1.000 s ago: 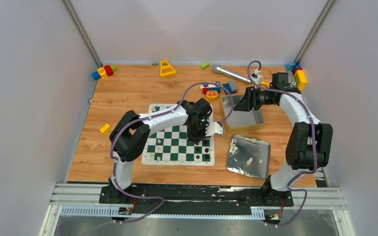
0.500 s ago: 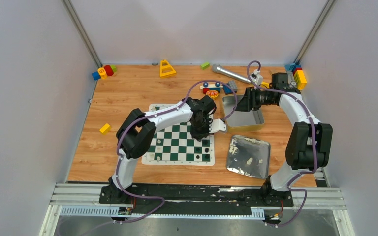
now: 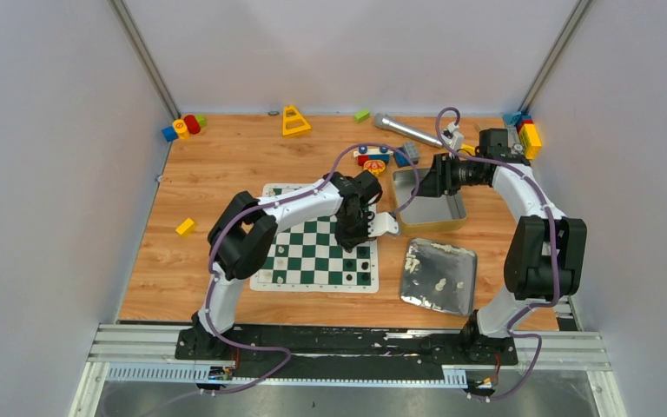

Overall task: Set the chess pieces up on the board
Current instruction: Place the chess piece on the chessboard, then reset both arms

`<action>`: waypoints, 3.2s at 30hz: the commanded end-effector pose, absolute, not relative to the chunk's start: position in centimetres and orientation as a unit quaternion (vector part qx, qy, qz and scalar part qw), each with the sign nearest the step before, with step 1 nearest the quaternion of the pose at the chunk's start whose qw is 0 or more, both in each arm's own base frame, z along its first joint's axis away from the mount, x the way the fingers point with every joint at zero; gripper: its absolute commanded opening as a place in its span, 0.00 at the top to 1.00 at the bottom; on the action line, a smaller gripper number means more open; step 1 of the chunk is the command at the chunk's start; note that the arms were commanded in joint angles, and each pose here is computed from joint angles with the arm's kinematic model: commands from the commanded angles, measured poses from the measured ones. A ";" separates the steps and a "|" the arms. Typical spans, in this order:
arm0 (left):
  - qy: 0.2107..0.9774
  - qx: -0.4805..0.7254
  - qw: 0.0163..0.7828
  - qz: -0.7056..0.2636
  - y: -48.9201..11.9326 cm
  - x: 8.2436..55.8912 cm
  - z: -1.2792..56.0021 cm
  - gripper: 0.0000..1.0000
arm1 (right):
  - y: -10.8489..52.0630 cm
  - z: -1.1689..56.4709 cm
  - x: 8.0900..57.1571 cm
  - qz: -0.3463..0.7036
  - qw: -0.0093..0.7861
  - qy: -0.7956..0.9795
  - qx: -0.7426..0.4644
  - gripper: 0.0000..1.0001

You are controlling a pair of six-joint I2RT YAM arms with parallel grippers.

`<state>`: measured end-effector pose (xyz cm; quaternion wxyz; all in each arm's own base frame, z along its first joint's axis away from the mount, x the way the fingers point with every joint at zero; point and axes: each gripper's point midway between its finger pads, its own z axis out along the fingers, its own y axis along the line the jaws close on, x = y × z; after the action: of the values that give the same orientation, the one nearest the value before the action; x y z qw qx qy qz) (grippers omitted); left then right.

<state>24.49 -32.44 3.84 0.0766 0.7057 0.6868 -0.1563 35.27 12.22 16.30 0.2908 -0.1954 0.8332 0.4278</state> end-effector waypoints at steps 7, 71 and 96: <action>0.688 0.705 0.076 -0.153 -33.6 24.5 3.9 0.90 | 12.5 17.6 35.4 0.429 0.317 0.817 -0.219 0.49; 0.808 0.149 0.568 -0.033 -0.3 36.1 29.1 0.00 | 6.2 27.0 38.8 0.249 0.456 0.836 -0.176 0.00; 0.766 0.082 0.637 0.018 1.5 31.1 25.9 0.00 | 3.9 24.7 32.2 0.166 0.563 0.799 -0.132 0.00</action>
<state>30.77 2.76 25.10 0.6246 0.0584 0.7772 0.0497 31.93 3.55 22.70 0.5217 -0.1011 0.8295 0.1719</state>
